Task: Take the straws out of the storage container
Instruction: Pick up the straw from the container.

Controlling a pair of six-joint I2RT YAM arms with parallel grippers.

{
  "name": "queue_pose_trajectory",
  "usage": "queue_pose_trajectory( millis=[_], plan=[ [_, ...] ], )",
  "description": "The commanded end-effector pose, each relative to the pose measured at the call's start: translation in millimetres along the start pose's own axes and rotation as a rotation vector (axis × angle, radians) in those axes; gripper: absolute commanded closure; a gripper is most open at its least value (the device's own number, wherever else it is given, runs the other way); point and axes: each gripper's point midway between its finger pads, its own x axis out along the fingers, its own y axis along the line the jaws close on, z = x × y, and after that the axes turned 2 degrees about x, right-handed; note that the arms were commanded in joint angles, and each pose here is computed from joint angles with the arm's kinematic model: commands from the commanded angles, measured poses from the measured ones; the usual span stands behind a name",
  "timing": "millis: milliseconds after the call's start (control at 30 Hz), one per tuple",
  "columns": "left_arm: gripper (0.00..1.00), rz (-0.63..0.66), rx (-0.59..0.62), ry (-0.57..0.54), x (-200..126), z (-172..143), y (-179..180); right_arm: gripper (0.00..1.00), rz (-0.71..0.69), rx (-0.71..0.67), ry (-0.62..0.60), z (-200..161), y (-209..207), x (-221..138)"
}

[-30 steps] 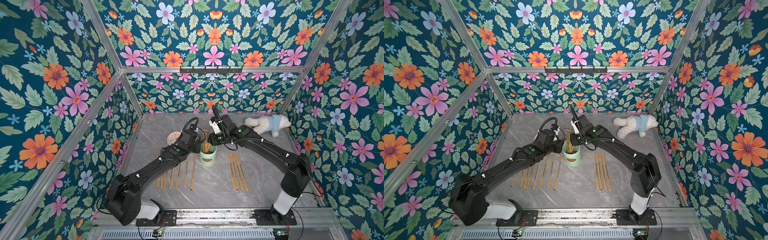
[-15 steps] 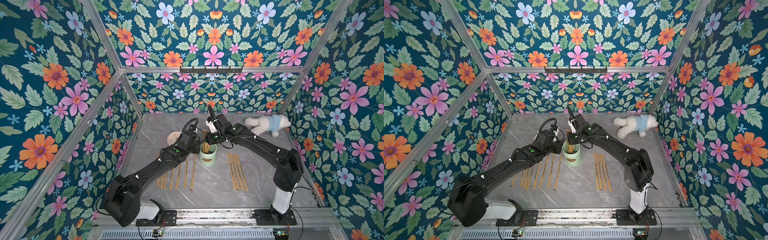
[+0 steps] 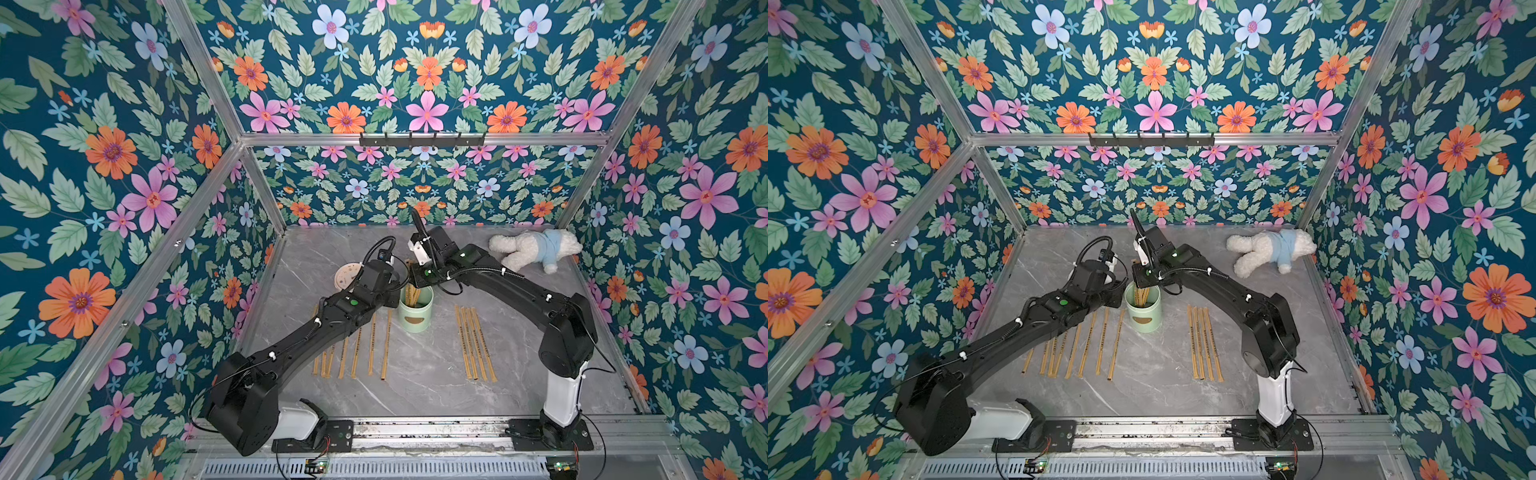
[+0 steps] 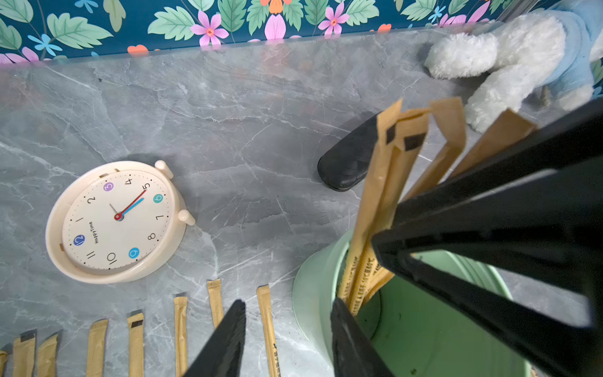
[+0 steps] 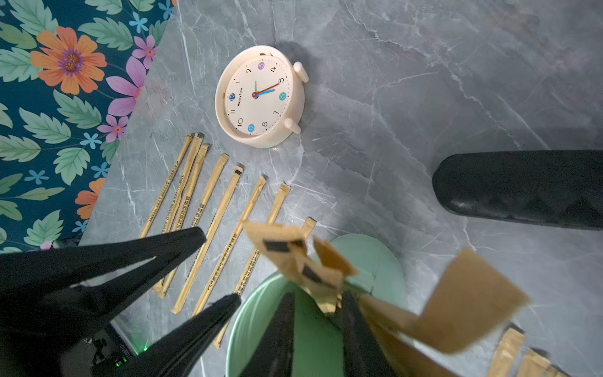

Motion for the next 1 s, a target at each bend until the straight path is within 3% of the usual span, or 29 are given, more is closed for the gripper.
queue_pose_trajectory(
  millis=[0, 400, 967],
  plan=[
    [0.55, 0.011, 0.004, -0.004, -1, 0, 2, 0.73, -0.021, -0.013, 0.007, -1, -3, 3],
    [0.55, 0.016, 0.006, -0.003, -1, -1, 4, 0.74, -0.030, -0.018, 0.022, -2, -6, 11],
    [0.55, 0.011, 0.001, -0.011, -2, 2, 3, 0.90, -0.012, -0.025, 0.012, 0, -1, -4]
  ],
)
